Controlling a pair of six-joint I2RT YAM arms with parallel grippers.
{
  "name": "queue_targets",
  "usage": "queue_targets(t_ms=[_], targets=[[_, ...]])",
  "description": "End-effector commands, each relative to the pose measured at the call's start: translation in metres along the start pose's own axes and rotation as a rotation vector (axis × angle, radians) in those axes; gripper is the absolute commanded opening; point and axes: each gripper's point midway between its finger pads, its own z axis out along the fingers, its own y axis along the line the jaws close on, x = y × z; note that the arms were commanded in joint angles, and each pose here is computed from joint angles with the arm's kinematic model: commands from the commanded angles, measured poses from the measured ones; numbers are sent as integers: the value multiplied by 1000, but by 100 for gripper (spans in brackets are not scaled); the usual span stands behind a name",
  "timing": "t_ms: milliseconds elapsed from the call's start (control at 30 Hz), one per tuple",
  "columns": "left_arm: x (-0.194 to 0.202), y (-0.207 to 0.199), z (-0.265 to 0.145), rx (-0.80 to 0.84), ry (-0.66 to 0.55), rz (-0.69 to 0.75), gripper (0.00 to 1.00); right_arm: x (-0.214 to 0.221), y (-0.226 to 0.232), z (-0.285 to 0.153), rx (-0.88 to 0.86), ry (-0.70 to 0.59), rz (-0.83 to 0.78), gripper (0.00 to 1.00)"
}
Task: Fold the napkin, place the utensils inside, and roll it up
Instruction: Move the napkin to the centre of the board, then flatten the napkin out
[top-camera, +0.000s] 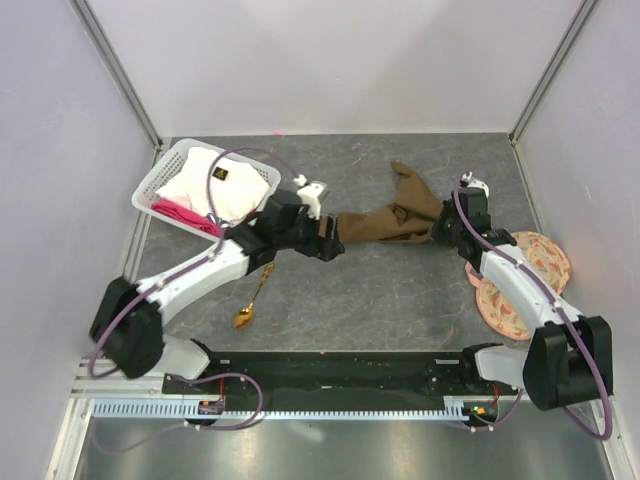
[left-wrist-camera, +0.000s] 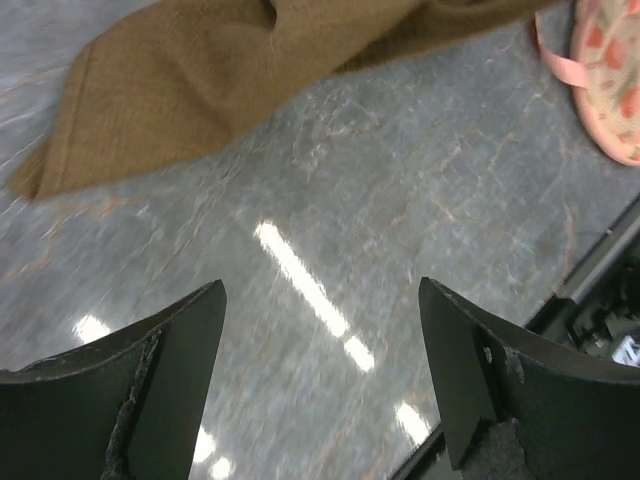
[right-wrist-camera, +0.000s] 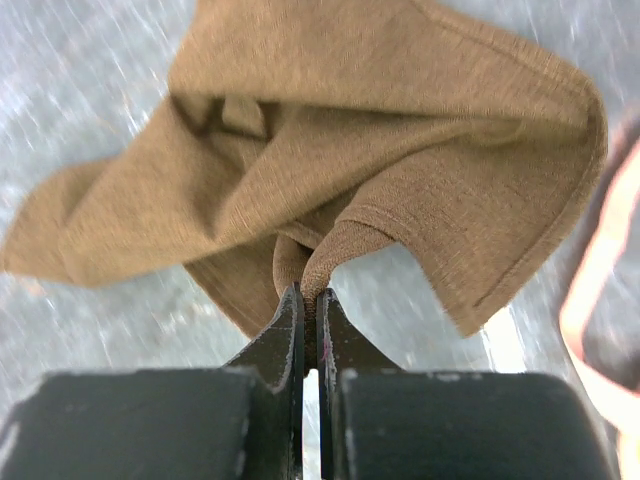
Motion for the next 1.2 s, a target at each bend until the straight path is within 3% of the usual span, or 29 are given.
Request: queue_targets(t_ms=[0,267,433,633,700,833,867,933,967,1100,1167], targets=[[-47,-24,42,36,-116,10,86,25,-10,-17,-1,57,-12,0],[-44,-27,132,31,-38,51,89,49,-10,-20,-40,109,16,0],[-34,-19,164,13,0,64,94,53,-11,-23,-52,109,22,0],[-14,-8,194,-16,45,100,92,52,-11,-24,-53,104,25,0],[-10,-5,204,-22,51,124,85,51,-11,-24,-54,102,27,0],[-8,-8,220,-5,57,172,63,55,-7,-25,-78,114,25,0],[-6,-8,222,-2,63,179,44,55,-7,-26,-80,111,26,0],[-9,-10,224,11,59,195,21,55,-7,-26,-83,109,27,0],[-12,-11,222,9,54,195,2,56,-6,-27,-90,115,30,0],[-51,-23,197,14,-26,207,2,59,-2,-30,-118,128,28,0],[-89,-33,171,26,-100,200,2,63,0,-32,-129,141,25,0]])
